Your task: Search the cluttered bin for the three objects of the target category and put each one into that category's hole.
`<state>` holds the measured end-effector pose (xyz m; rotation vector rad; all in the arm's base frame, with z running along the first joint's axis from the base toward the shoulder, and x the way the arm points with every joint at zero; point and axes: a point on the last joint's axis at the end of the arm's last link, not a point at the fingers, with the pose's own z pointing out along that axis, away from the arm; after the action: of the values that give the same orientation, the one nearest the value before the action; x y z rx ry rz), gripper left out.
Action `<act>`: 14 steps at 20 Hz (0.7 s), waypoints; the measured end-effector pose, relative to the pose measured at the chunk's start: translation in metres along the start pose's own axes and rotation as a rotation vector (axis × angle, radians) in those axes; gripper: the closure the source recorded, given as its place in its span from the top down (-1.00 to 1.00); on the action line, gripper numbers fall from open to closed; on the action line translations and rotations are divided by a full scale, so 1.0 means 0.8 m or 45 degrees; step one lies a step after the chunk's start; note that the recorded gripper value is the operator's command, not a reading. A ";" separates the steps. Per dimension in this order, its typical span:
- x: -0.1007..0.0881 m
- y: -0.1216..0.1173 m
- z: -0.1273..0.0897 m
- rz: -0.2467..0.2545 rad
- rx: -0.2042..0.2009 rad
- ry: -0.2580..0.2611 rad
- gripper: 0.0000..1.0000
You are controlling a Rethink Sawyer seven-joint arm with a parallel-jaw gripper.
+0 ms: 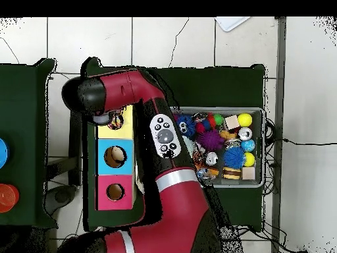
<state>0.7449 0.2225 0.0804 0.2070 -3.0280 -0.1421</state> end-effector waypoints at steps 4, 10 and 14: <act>-0.008 -0.004 -0.002 0.013 -0.013 -0.021 -1.00; -0.026 -0.007 -0.004 0.024 -0.013 -0.079 -1.00; -0.032 -0.006 -0.004 0.020 0.006 -0.095 -1.00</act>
<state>0.7709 0.2212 0.0807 0.1822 -3.1039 -0.1445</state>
